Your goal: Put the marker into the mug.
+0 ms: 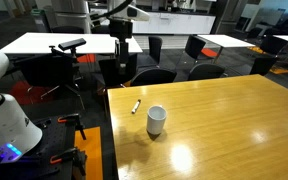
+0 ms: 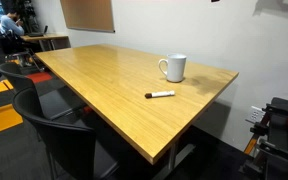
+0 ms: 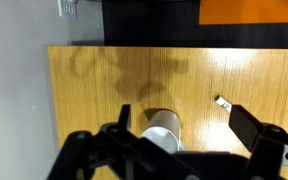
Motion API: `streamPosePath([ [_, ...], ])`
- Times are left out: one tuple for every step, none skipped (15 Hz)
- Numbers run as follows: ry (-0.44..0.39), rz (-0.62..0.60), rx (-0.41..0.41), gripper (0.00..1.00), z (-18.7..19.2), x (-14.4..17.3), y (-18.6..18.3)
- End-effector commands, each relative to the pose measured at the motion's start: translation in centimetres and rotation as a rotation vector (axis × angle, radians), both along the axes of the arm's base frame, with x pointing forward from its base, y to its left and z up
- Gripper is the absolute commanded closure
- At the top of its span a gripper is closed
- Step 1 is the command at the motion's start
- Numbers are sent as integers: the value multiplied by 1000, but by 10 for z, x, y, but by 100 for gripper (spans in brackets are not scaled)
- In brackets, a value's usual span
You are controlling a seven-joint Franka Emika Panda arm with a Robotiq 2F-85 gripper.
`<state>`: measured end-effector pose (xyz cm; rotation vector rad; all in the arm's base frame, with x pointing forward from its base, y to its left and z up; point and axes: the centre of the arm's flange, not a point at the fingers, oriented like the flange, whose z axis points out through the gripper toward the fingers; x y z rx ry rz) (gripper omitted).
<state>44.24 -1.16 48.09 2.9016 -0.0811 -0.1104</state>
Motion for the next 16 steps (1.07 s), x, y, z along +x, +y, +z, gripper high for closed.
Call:
streamPosePath([
  [0,0,0,0,0,0,0],
  [0,0,0,0,0,0,0],
  [0,0,0,0,0,0,0],
  [0,0,0,0,0,0,0],
  [0,0,0,0,0,0,0],
  [0,0,0,0,0,0,0],
  [0,0,0,0,0,0,0],
  [-18,-7,-14,0,-1,2,-1],
  [-40,7,-12,0,-2,7,-1],
  [-55,27,-19,0,-3,11,-1],
  [-67,44,-29,0,-4,16,0],
  [-75,64,-56,0,-6,21,1],
  [-87,90,-77,0,-7,25,2],
  [-94,119,-104,0,-9,29,3],
  [-96,162,-127,0,-10,33,5],
  [-98,209,-143,0,-11,36,7],
])
